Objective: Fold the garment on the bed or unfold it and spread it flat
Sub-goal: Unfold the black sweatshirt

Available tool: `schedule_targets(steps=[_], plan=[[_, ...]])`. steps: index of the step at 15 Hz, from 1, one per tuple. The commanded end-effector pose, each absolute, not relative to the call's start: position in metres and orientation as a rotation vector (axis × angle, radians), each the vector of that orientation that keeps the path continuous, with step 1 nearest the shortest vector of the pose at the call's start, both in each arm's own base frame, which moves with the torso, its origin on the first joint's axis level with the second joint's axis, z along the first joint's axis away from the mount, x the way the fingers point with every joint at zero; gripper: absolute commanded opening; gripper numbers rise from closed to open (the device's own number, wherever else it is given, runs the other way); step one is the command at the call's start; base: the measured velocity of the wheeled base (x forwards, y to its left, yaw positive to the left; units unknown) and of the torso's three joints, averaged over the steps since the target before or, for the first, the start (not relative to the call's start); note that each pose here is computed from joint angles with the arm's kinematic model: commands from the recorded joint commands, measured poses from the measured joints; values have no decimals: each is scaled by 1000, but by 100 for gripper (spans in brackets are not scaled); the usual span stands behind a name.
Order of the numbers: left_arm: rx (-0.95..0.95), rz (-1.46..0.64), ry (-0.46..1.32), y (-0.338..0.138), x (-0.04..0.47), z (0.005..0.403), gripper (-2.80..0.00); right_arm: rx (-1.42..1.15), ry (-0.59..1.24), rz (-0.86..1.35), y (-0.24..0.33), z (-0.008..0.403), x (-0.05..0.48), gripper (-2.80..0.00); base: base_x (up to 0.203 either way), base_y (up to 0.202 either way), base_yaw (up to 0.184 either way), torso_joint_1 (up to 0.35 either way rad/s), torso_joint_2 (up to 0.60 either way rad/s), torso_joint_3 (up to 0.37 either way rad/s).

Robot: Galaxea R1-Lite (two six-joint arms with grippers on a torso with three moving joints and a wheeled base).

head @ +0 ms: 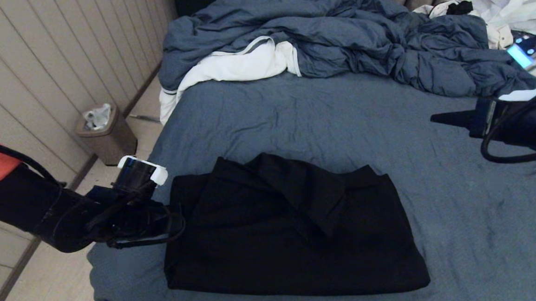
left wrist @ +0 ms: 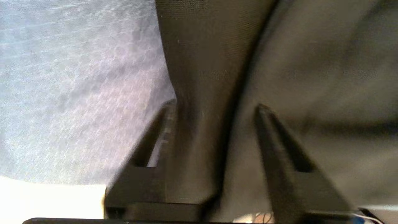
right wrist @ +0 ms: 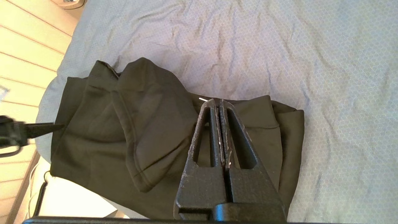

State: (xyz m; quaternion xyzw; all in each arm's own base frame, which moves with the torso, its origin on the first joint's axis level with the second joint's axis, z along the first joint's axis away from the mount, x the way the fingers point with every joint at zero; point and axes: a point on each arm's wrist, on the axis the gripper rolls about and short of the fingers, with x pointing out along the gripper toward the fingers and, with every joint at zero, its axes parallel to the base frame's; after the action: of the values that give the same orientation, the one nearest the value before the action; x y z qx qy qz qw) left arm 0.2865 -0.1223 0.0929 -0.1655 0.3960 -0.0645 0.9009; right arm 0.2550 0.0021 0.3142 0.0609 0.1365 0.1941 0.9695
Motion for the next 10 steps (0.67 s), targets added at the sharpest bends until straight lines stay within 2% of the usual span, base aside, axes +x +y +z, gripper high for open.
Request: schedule_targets(steps=[1,7,8,10], plan=[[-365,-155,753,-115,269,117,0,124,279,396,2,314,255,-280,0,0,0,0,0,0],[-395,-192,624,-104,246,157,0,124,278,396,2,314,254,-280,0,0,0,0,0,0],[-402,-198,609,-102,243,162,-280,124,279,396,2,313,254,-280,0,0,0,0,0,0],[-405,-201,596,-100,236,168,-280,122,277,397,3,314,253,-280,0,0,0,0,0,0]])
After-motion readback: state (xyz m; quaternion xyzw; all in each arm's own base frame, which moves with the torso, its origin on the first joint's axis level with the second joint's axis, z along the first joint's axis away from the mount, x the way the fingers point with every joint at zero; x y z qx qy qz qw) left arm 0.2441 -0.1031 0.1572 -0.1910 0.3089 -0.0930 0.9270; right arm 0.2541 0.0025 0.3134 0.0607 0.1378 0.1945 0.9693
